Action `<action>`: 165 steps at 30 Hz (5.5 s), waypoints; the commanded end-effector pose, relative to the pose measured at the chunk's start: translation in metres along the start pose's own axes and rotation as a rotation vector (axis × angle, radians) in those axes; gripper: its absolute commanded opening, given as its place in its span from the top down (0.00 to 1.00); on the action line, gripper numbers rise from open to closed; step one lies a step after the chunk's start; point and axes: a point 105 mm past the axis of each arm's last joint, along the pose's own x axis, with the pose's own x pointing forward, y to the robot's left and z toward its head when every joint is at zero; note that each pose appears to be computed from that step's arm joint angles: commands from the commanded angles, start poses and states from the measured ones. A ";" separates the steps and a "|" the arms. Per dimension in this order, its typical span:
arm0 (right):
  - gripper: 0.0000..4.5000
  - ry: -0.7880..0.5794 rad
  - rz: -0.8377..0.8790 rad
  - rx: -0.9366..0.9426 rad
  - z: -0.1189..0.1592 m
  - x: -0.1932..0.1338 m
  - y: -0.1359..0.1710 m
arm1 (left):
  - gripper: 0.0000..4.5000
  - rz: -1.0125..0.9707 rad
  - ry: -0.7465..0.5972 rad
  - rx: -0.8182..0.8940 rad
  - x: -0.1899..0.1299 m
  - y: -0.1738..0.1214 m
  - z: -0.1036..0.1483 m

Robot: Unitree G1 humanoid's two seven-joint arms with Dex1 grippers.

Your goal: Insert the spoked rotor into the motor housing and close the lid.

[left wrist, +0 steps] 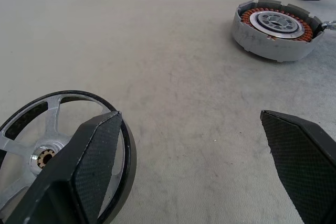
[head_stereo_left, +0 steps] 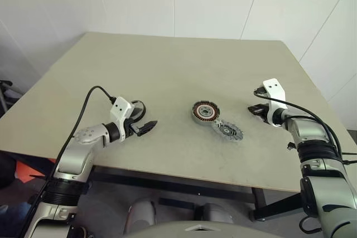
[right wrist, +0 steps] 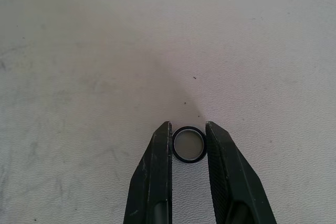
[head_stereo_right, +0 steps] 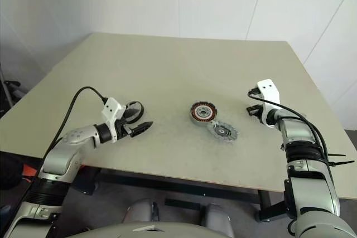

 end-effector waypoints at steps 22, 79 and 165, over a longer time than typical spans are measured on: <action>0.86 -0.225 0.210 -0.225 0.084 -0.024 0.060 | 0.00 0.010 -0.051 0.048 -0.002 0.002 0.018; 0.51 -0.171 0.448 -0.348 0.064 -0.007 0.147 | 0.00 0.021 -0.053 0.047 -0.006 0.003 0.017; 0.96 -0.366 0.289 -0.322 0.122 -0.013 0.122 | 0.92 0.081 -0.248 -0.976 0.013 0.023 0.010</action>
